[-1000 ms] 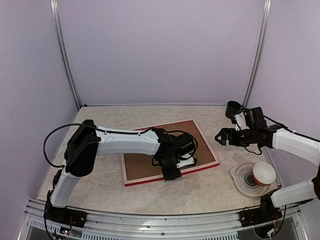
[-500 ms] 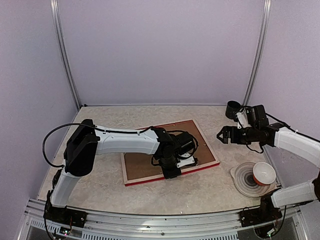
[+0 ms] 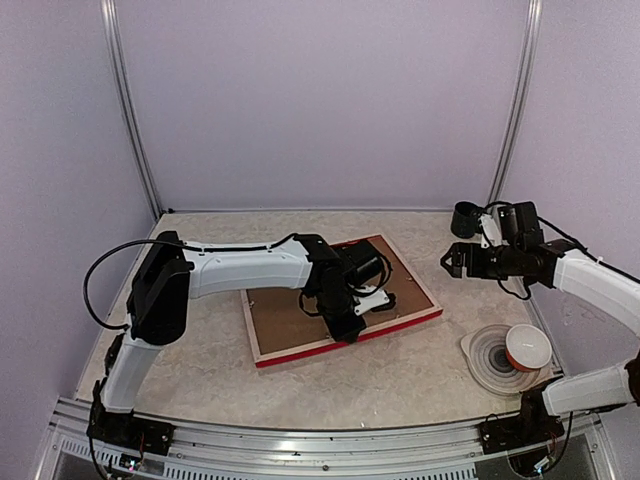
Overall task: Put the photo into the frame
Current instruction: Pick up the photo frame from the center of the board.
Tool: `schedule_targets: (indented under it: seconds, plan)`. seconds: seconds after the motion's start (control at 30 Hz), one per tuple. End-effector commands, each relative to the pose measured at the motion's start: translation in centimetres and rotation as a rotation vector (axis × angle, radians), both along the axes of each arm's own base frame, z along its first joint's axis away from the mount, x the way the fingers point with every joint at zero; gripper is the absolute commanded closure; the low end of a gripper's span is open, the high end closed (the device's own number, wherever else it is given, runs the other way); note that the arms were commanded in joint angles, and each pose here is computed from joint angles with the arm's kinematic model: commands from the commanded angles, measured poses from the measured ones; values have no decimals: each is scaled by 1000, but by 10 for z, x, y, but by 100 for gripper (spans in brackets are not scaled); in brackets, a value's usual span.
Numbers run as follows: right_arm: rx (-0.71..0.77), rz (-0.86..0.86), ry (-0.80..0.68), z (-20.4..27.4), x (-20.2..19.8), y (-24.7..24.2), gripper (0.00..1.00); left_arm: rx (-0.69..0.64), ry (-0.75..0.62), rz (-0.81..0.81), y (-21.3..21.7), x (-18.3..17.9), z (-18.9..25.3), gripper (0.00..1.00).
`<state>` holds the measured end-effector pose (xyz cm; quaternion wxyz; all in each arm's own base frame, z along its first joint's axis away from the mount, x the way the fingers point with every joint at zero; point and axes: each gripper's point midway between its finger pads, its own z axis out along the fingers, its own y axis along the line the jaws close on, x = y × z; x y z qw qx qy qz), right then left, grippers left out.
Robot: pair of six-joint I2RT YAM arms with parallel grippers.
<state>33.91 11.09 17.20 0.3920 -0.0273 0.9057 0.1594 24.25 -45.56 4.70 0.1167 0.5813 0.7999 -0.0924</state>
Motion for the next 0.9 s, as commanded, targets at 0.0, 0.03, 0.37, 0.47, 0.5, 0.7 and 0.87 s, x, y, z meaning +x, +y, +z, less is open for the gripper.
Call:
schedule_targets:
  seconds: [0.0,0.03,0.37,0.47,0.5,0.7,0.87]
  plan:
    - [12,9,-72,27,3,-3,1,-211,38,109,-19,17,69,100]
    - [28,37,-95,33,1,2,1,-230,43,118,-19,18,77,100]
    - [197,389,-400,115,-48,50,1,-346,57,243,-18,49,128,100]
    - [179,431,-418,102,-56,57,1,-381,75,269,-16,55,138,100]
    - [182,419,-407,97,-55,56,1,-395,76,278,-14,57,144,100]
    - [297,156,-164,63,-28,43,1,-453,59,343,-7,70,169,100]
    - [571,85,-38,52,-25,61,1,-483,37,378,-2,77,183,100]
